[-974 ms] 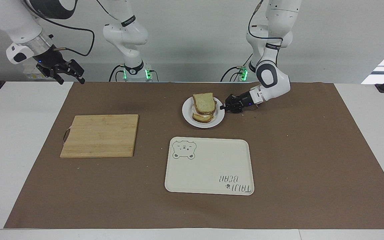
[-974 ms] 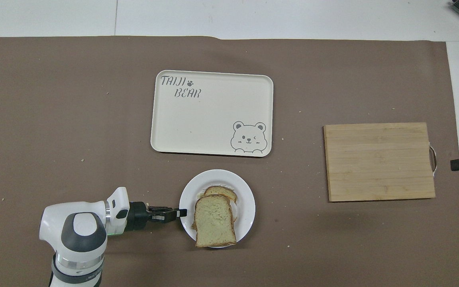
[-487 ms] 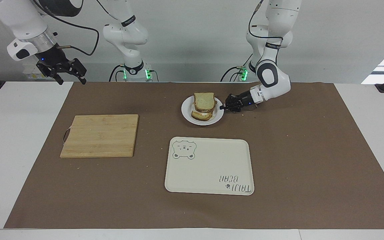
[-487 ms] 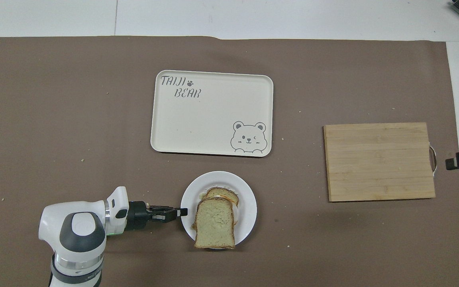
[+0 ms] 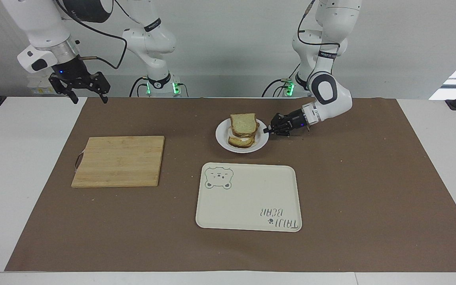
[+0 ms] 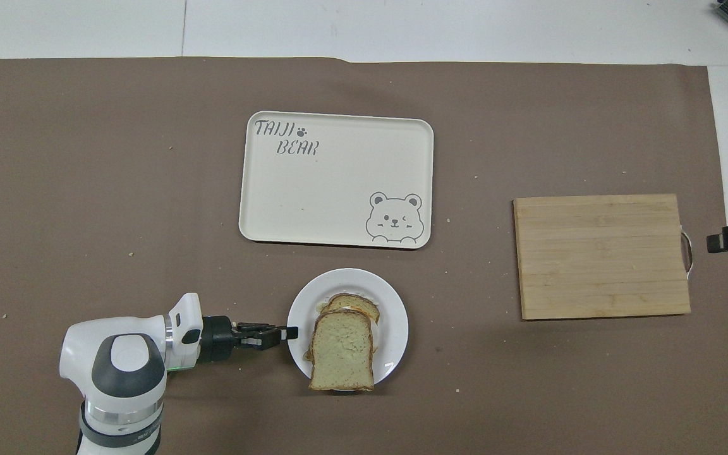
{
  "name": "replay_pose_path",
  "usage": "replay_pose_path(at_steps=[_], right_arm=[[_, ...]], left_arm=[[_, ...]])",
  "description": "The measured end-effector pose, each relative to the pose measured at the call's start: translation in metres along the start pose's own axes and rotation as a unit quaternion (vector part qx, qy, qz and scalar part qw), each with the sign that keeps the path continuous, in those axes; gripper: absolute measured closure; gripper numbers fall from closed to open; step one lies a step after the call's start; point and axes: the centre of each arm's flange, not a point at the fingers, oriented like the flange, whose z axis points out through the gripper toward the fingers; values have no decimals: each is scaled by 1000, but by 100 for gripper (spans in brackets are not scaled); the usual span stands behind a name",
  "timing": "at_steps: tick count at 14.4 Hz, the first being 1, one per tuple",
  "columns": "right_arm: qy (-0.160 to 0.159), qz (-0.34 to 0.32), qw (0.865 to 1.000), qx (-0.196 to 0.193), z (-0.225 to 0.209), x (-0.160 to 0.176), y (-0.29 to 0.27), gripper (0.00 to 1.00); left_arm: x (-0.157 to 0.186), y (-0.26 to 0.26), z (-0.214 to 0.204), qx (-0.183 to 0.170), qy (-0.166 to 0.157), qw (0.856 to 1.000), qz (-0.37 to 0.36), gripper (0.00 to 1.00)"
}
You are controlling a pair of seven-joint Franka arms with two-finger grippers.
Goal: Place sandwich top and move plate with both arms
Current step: 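Slide the plate with the left gripper onto the bear tray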
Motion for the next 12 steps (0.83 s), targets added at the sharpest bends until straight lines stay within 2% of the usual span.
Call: replay_pose_path(at_steps=[3, 8, 12], right_arm=[[0, -1, 1000, 0, 0, 0, -1, 0], [0, -1, 1000, 0, 0, 0, -1, 0], [0, -1, 1000, 0, 0, 0, -1, 0]], left_arm=[[36, 26, -3, -14, 17, 1000, -12, 96], [92, 38, -3, -24, 40, 999, -29, 96], [149, 44, -11, -13, 47, 997, -51, 96]])
